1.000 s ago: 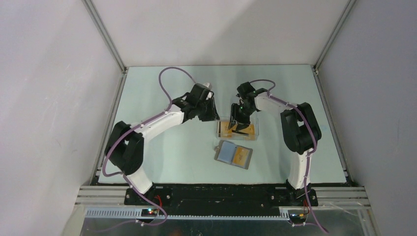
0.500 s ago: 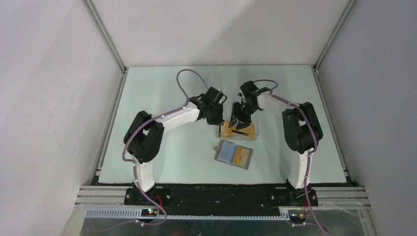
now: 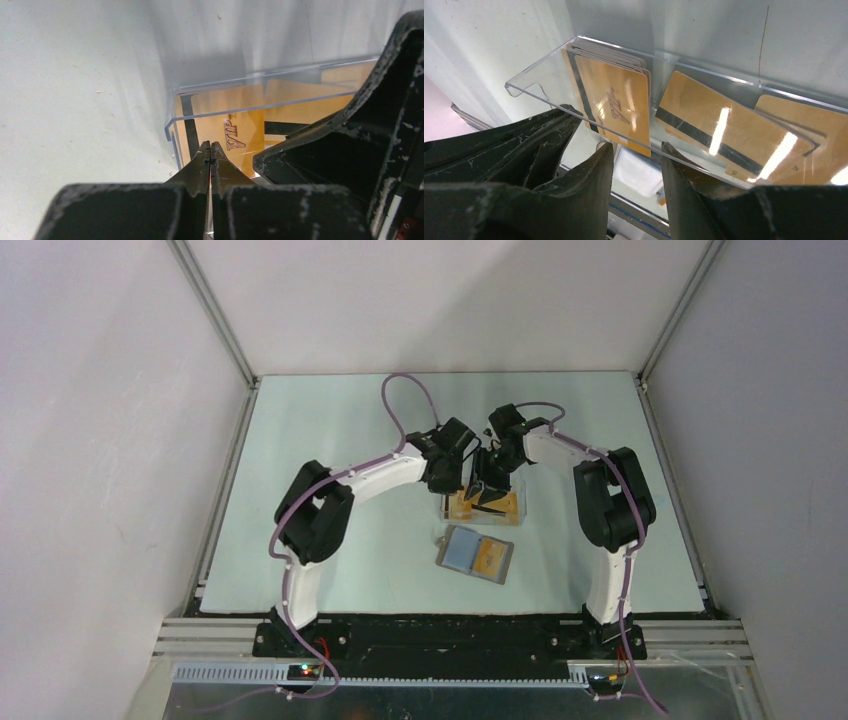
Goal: Put the credit cards into the card holder
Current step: Pick up the credit card from the storage box.
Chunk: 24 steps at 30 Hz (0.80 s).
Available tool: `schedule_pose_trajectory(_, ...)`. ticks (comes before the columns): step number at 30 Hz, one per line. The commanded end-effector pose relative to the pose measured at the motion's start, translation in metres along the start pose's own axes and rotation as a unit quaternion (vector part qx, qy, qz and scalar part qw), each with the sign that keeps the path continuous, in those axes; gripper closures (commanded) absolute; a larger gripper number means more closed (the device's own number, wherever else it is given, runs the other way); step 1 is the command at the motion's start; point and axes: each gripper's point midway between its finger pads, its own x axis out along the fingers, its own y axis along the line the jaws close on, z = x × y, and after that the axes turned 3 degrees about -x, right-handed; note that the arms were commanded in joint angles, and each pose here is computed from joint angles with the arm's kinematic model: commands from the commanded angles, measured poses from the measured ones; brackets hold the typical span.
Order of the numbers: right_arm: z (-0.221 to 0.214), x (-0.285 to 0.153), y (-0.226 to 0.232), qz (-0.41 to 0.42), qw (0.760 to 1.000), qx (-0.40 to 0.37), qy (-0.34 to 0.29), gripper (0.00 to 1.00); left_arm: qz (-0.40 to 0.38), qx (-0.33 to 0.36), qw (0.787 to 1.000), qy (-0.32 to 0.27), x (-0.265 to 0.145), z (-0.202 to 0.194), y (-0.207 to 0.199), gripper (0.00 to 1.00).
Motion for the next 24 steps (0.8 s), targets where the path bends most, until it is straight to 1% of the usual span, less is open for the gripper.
schedule_pose_trajectory(1, 0.006, 0.005, -0.002, 0.004, 1.0, -0.001, -0.004, 0.56, 0.038, 0.027, 0.999, -0.017, -0.008, 0.01, 0.004, 1.0)
schedule_pose_trajectory(4, 0.006, 0.005, -0.002, 0.004, 1.0, 0.0, -0.003, 0.56, 0.049, 0.032, 0.998, -0.015, -0.005, 0.009, 0.006, 1.0)
schedule_pose_trajectory(11, 0.006, 0.007, -0.003, 0.005, 1.0, 0.002, -0.002, 0.57, 0.064, 0.041, 0.997, 0.012, 0.01, -0.005, 0.011, 1.0)
schedule_pose_trajectory(24, 0.006, 0.012, -0.001, 0.013, 1.0, 0.007, 0.005, 0.6, 0.057, 0.048, 0.997, 0.028, 0.016, -0.013, 0.006, 1.0)
